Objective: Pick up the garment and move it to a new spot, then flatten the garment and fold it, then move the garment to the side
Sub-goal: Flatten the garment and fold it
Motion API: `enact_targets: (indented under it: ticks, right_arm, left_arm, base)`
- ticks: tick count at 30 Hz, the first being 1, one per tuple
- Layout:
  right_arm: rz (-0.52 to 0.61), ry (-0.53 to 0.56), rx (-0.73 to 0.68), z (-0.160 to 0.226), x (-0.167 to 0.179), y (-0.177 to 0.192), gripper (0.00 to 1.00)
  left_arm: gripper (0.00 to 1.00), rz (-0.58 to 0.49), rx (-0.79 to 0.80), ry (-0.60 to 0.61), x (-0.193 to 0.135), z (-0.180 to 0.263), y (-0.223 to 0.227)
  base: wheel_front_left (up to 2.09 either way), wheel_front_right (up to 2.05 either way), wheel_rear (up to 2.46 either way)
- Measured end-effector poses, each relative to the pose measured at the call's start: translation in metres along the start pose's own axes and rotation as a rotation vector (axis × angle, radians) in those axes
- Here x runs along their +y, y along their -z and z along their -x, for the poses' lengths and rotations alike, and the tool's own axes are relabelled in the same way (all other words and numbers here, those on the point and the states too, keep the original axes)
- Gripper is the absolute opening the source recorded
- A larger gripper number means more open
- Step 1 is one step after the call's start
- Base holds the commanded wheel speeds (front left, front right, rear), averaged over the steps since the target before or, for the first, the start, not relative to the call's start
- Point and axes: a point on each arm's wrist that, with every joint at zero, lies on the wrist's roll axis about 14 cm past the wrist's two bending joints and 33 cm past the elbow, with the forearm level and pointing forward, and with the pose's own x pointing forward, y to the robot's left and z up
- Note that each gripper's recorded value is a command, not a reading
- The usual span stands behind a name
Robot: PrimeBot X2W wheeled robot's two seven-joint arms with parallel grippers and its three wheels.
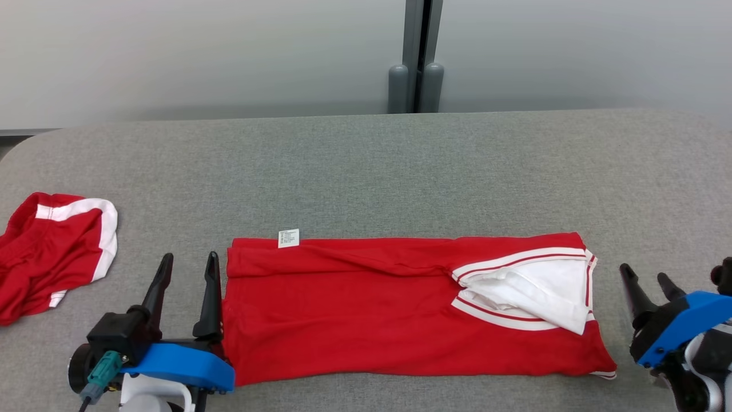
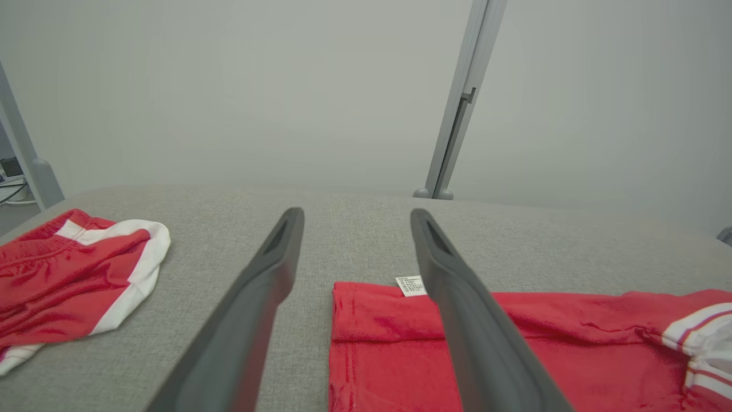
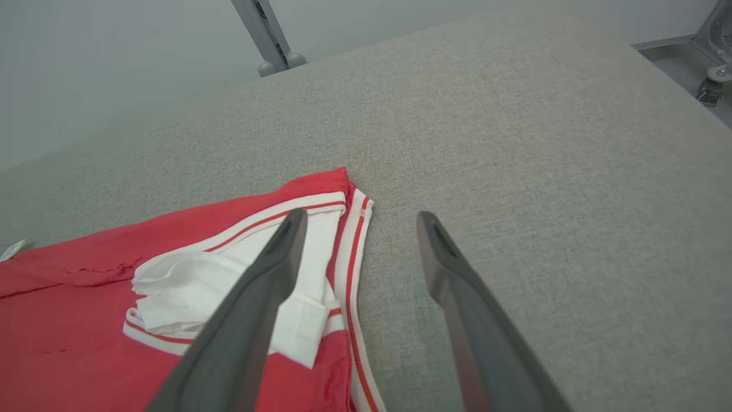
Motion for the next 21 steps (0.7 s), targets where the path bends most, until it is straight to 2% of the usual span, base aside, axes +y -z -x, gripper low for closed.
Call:
enact_targets:
  ticks: [14,21]
  right_arm:
    - [-0.053,-0.019,0.164,-0.038,0.017,0.071,1.00]
    - [-0.002,-0.039,0.231,-0.048,0.029,0.087,1.00]
  left_arm:
    - [1.00,0.021,0.037,-0.056,0.019,0.012,0.016]
    - [1.00,0.012,0.041,-0.075,0.028,0.011,0.018]
  base:
    - [0.00,0.00,0.00]
    - [0.00,0.00,0.00]
